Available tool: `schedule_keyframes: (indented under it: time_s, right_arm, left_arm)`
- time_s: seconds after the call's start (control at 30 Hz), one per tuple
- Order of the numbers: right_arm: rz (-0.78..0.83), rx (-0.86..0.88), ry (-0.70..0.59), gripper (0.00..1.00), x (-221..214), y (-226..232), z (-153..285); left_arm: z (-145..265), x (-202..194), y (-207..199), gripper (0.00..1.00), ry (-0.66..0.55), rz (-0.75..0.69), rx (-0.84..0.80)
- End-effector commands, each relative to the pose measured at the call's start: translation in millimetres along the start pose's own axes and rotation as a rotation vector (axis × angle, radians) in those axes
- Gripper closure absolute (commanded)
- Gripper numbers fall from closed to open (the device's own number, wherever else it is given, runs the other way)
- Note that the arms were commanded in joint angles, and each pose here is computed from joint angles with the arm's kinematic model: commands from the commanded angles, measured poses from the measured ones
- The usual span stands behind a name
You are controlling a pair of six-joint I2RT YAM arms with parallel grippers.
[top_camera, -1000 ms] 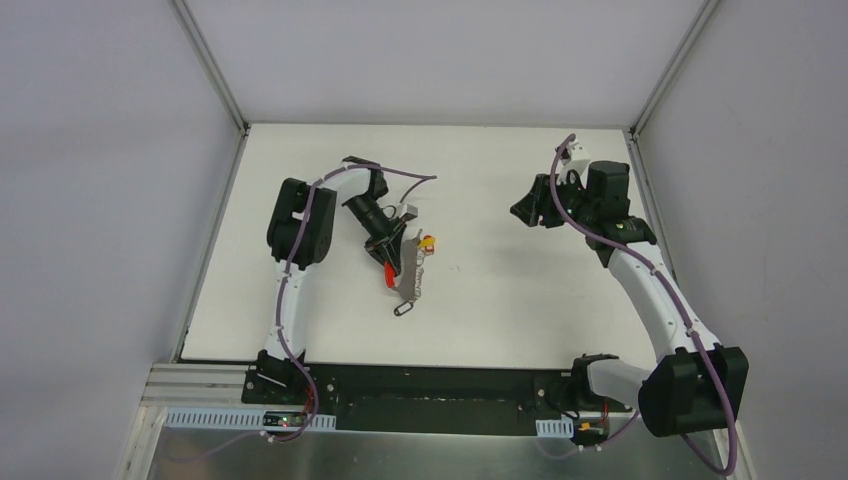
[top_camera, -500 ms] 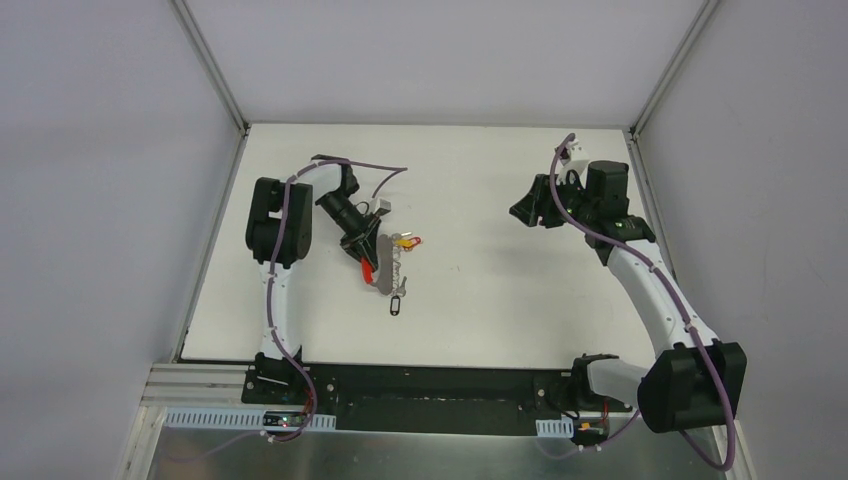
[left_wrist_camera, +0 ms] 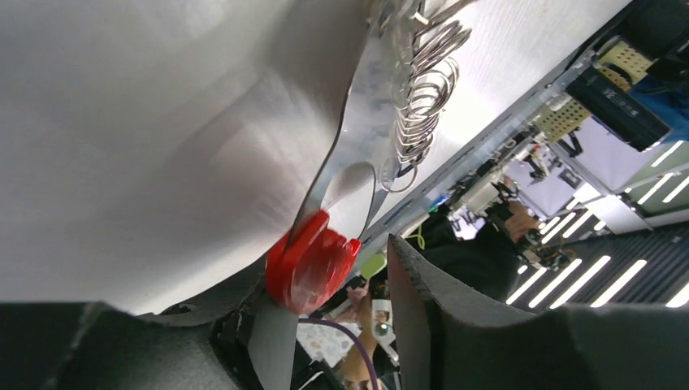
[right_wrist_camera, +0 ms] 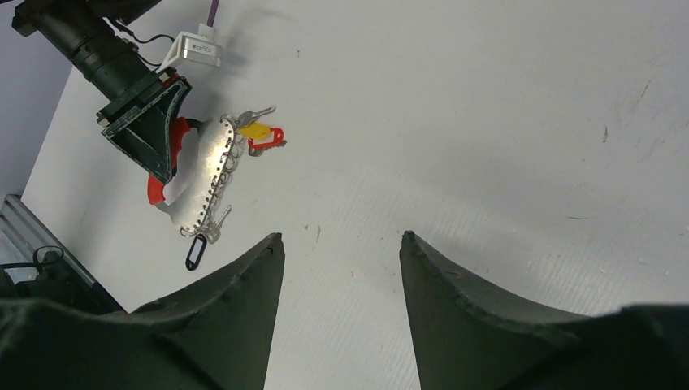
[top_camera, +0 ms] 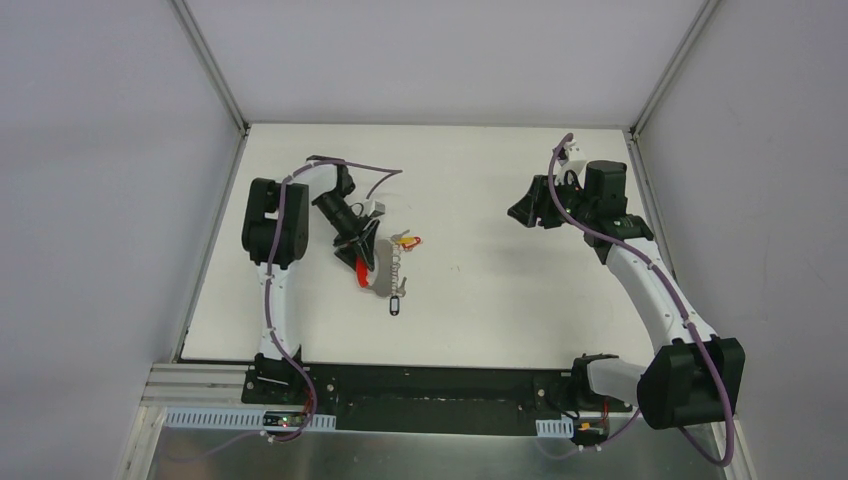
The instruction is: Put the keys on the keyring
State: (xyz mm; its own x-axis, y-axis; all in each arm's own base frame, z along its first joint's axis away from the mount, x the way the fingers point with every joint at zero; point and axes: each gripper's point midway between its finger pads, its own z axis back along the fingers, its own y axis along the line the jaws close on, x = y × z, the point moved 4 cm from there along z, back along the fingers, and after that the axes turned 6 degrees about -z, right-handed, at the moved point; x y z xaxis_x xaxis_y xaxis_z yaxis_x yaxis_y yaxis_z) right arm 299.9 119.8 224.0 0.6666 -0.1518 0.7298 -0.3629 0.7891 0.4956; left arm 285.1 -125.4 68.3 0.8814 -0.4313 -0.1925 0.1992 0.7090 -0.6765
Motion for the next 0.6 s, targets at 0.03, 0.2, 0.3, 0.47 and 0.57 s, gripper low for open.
schedule_keyframes:
  time_s: [0.03, 0.2, 0.3, 0.47, 0.57]
  right_arm:
    - [0.021, 0.024, -0.046, 0.43, 12.7, 4.8, 3.2]
    - [0.031, 0.001, -0.054, 0.4, 13.5, 3.5, 6.8]
    - [0.032, -0.01, -0.053, 0.35, 14.1, 2.2, 7.1]
    - [0.03, -0.021, -0.054, 0.25, 16.5, 0.8, 5.9]
    - [0.031, -0.031, -0.059, 0.17, 19.8, -0.3, 5.1]
  left_arm:
    - [27.5, -9.9, -5.0, 0.52, -0.05, -0.058, 0.098]
    - [46.8, -14.7, -2.1, 0.34, -0.09, -0.1, 0.206]
    - [62.0, -18.8, 1.9, 0.2, -0.131, -0.139, 0.319]
    - [84.5, -23.5, 0.7, 0.05, -0.257, -0.196, 0.468]
    - [97.6, -24.1, -1.1, 0.01, -0.379, -0.227, 0.565]
